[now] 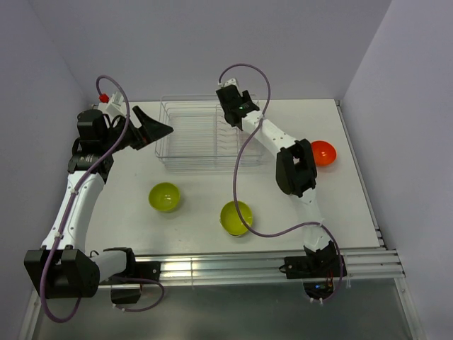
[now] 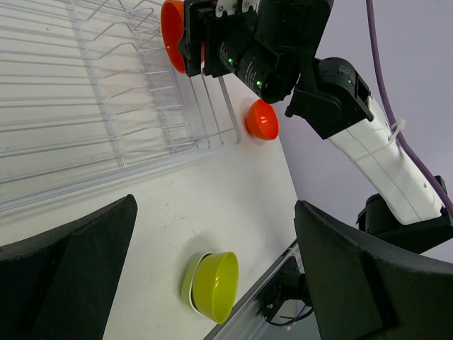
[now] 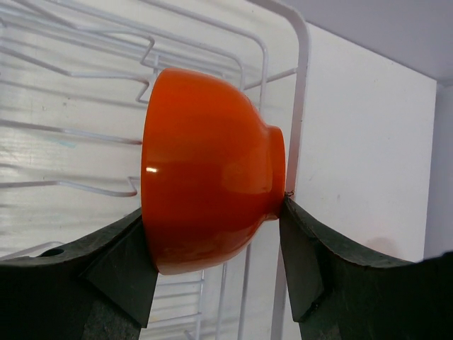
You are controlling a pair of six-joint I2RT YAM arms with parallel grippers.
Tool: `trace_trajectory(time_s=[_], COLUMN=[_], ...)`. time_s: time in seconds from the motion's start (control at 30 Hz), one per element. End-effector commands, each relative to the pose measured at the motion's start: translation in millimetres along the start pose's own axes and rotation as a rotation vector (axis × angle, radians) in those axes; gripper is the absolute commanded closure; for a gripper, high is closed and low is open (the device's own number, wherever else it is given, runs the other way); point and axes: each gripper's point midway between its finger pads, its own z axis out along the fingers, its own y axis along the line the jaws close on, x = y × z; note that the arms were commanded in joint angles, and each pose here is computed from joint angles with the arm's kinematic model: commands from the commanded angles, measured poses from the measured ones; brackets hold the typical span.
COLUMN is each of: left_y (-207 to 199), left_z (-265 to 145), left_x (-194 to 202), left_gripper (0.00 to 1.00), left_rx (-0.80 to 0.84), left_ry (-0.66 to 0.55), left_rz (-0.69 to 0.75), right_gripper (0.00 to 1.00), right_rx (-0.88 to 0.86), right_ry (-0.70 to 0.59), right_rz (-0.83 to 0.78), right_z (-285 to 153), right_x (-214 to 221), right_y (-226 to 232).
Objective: Load the bowls into the dish rack
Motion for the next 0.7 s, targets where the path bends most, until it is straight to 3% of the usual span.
trace_trajectory(time_s=[0.0,0.37,0.57,0.67], left_y=[-8,-9,-2,-2], left_z=[-4,-4,-7,-7], left_x=[-6,-6,-11,-13], left_gripper=[0.01,0.01,0.0,0.01], left_rx=[0.02,0.022,0.002,0.003], left_ry=[-0.025,-0.022,-0.033,-0.037], left_rz=[0.031,0.03,0.021,0.027], right_gripper=[1.0,1.0,0.89,0.74], right_rx=[0.061,0.075,0.058,0.053], right_ry=[-0.099,-0.089,-0.089,-0.083], right_rz=[0.047,0.01,0.005,-0.001], right_z=[-4,8,9,11], right_x=[-36,-30,-30,-28], right_y=[-12,-5,-1,0])
